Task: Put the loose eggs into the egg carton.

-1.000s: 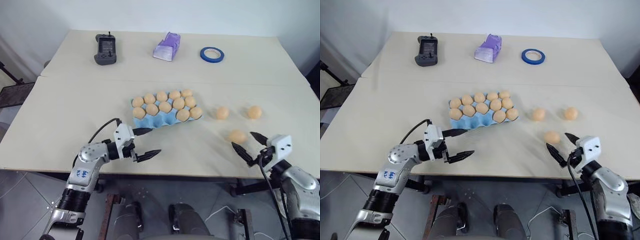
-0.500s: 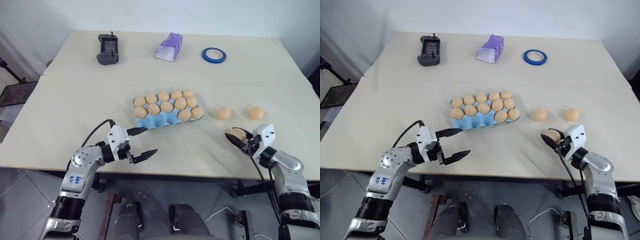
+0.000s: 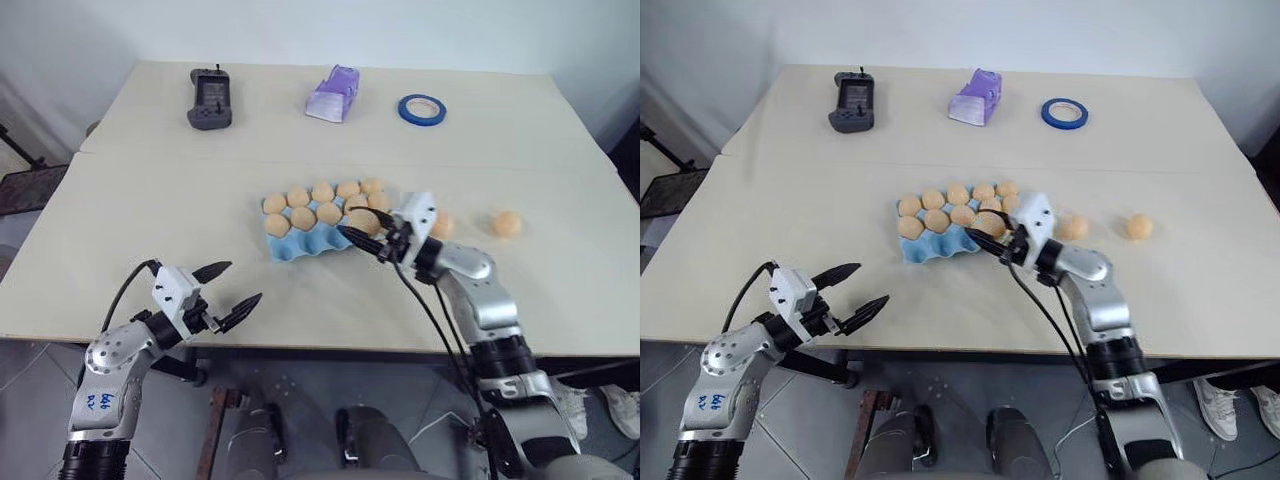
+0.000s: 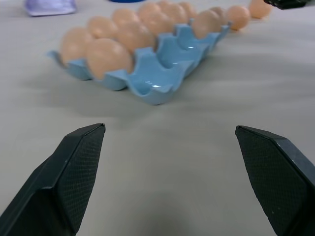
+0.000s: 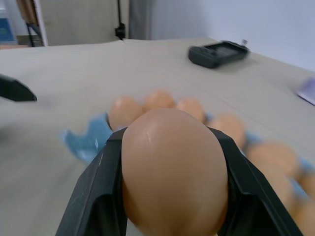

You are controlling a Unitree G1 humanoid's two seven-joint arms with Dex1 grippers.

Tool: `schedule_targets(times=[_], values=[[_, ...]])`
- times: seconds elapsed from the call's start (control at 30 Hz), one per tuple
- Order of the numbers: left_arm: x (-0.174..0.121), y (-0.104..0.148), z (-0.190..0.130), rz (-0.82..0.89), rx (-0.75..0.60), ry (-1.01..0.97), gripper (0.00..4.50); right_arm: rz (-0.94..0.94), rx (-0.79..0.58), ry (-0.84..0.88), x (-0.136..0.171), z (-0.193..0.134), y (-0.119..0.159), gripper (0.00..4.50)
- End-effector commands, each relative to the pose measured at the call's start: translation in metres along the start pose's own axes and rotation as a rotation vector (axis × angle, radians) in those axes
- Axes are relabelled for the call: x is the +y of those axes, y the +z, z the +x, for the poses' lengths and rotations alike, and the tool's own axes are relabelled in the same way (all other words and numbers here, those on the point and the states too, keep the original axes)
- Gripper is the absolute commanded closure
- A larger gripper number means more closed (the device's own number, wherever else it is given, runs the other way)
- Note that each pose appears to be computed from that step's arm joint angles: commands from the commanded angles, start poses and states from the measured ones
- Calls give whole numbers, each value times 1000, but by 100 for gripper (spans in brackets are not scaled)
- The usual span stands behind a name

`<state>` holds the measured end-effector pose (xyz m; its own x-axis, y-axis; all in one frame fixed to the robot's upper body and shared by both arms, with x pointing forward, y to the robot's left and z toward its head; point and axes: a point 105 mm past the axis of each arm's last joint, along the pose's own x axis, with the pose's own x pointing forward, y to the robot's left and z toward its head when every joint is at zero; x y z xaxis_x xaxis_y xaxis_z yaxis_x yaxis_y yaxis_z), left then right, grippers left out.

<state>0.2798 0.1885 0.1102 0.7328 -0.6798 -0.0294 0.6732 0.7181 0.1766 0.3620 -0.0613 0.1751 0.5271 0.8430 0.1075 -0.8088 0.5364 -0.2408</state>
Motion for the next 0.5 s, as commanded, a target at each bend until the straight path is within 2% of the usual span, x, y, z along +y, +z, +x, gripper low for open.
schedule_targets(times=[0.03,0.1,0.2,0.37,0.5], values=[[-3,15,-1,38,-46,8,0,-23,15,3,-1,15,-3,270],[-4,16,-1,40,-48,11,0,-14,33,-19,-5,17,-9,270],[-5,19,-3,48,-52,23,0,-5,36,-24,-8,18,-11,185],[-7,19,-7,48,-48,35,0,-4,14,-15,-8,13,-7,7],[-8,20,-5,46,-50,30,0,-6,-18,6,-5,7,3,3]])
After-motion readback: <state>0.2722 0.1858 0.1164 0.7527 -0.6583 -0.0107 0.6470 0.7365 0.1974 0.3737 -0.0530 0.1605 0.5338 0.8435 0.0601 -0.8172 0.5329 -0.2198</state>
